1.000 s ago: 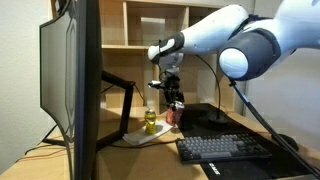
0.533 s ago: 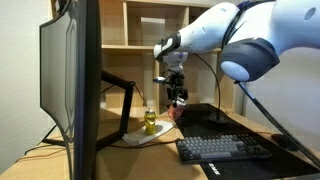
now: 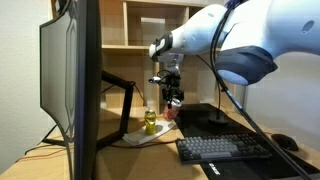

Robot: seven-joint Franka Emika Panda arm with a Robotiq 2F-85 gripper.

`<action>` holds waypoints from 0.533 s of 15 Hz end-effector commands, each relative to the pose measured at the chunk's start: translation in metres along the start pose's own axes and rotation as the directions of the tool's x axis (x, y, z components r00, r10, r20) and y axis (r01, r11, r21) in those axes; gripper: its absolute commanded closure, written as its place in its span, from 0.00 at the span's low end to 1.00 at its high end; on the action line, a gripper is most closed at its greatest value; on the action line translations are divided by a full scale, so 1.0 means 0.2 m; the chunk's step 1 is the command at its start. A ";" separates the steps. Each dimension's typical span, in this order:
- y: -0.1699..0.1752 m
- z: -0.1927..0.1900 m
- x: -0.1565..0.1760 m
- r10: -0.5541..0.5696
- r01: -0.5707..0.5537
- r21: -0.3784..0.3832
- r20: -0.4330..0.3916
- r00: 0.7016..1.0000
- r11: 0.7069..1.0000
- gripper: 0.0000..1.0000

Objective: Place the pink soda can upright on the paper

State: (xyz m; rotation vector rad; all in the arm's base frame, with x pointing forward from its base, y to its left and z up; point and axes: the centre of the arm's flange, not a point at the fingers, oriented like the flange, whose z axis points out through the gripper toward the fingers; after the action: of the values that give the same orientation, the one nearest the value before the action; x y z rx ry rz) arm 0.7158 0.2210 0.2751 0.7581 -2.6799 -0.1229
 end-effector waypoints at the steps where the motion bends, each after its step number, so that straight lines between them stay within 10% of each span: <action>1: -0.06 0.02 -0.08 0.061 -0.060 0.028 -0.043 0.997 0.998 0.53; 8: -0.08 -0.14 -0.25 0.119 -0.121 -0.023 -0.078 0.990 0.992 0.53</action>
State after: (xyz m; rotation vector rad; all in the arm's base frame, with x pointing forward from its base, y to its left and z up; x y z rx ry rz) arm 0.7134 0.1961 0.2662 0.6473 -2.6590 -0.0122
